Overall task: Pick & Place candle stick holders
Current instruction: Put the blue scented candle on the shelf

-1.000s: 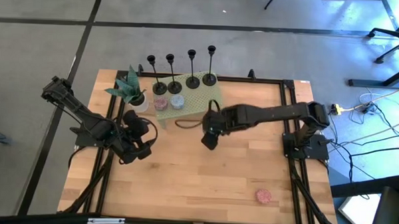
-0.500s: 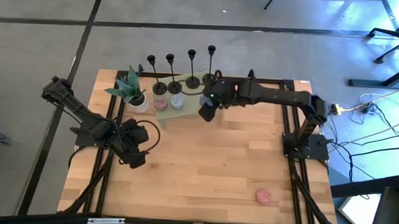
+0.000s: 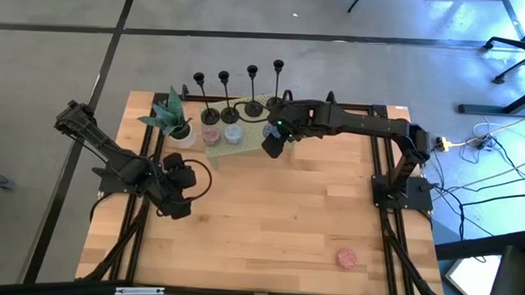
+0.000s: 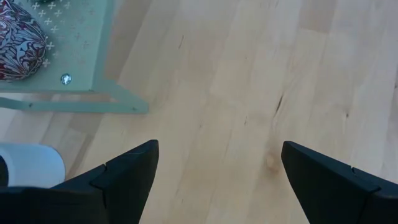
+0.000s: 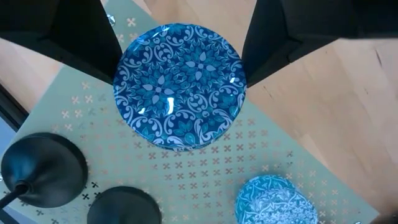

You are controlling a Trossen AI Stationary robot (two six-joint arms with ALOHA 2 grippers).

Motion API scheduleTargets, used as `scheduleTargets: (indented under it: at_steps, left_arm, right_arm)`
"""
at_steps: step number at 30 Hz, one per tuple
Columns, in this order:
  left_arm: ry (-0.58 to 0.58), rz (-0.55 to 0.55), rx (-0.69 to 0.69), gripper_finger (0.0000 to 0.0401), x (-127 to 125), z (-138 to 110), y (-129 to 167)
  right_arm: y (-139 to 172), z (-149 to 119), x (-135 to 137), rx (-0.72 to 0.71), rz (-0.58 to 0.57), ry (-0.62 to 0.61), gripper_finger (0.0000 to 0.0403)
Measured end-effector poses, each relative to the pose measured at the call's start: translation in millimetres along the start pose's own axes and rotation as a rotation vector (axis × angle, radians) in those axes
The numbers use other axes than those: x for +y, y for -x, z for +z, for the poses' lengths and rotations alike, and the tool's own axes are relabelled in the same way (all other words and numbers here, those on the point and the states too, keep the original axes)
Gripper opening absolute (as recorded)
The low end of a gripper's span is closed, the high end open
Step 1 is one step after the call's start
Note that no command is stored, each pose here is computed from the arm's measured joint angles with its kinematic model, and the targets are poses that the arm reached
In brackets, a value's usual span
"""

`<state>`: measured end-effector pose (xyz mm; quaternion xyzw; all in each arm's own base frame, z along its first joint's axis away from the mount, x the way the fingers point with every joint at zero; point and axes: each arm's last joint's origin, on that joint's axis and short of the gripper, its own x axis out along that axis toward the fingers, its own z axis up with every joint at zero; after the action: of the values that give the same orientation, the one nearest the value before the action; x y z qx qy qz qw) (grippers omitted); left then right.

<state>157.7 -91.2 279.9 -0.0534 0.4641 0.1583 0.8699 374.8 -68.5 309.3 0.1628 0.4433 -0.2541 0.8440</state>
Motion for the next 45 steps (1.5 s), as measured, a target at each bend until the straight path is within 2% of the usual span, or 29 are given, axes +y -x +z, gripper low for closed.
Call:
scheduleTargets:
  at_steps: [10,16,45]
  left_arm:
    - [-0.001,0.000,0.000,0.0338,0.0,0.0,0.0]
    - [-0.001,0.000,0.000,0.0338,0.0,0.0,0.0]
    - [0.000,-0.001,0.000,0.0338,0.0,0.0,0.0]
  right_arm:
    - [0.0,0.2,0.4,0.000,0.009,-0.001,0.0301]
    - [0.0,-0.8,2.1,0.029,0.071,0.000,0.0301]
    - [-0.5,-0.2,0.0,0.030,0.066,-0.004,0.0301]
